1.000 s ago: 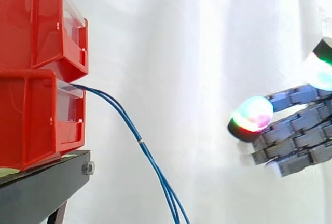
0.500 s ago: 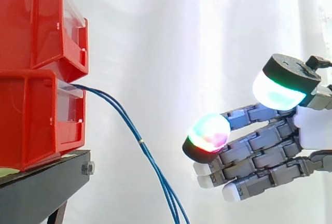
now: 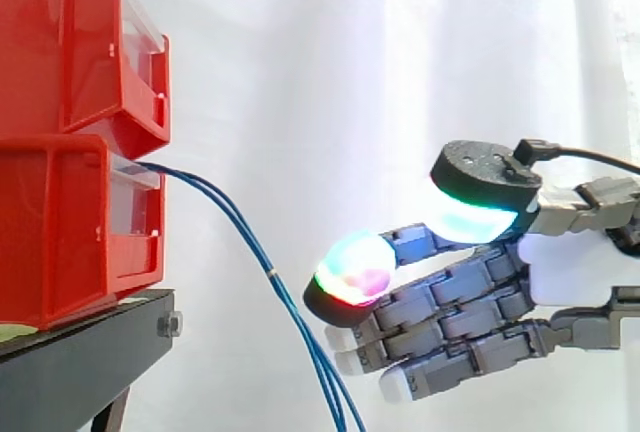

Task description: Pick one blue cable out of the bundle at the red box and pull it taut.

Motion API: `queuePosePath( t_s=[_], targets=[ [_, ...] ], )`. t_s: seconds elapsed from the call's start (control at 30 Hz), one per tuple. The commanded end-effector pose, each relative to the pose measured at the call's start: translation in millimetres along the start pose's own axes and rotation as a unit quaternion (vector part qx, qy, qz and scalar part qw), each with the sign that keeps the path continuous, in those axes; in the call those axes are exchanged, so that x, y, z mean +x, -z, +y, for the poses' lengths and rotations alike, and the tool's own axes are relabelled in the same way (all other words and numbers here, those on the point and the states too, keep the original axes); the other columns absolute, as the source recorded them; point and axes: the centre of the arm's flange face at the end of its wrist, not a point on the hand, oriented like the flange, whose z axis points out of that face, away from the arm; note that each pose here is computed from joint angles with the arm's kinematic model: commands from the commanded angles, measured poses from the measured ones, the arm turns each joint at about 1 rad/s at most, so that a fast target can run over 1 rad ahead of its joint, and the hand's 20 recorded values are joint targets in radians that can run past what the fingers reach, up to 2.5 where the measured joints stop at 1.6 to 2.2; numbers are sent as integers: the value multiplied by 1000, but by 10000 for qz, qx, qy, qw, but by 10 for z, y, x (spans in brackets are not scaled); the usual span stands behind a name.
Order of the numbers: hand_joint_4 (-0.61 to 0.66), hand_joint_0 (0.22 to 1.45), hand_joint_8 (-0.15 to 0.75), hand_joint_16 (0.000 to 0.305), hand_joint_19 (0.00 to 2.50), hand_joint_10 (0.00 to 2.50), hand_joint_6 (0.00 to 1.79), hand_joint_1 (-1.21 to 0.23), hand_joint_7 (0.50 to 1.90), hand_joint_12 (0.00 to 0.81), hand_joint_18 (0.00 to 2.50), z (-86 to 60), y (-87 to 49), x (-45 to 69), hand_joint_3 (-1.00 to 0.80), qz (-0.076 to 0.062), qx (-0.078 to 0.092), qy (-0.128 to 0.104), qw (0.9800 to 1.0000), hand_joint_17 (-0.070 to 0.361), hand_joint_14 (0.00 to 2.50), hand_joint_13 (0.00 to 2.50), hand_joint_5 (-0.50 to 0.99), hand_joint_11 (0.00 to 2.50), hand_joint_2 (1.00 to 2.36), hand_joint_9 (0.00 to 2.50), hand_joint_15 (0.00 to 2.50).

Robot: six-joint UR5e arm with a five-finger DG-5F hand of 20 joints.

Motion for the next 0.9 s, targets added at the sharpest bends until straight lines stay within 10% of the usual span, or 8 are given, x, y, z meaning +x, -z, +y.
queuePosePath(
  t_s=[0.0,0.87],
  targets=[
    [341,595,297,56,171,0,503,-793,961,378,253,-72,-109,25,-347,-10,-30,-57,10000,126,0,126,-155,8,1012,304,32],
    [364,569,304,57,182,0,503,-777,963,381,247,-121,-229,116,-428,-170,-166,15,9997,128,0,125,-149,7,1006,308,28]
  ],
)
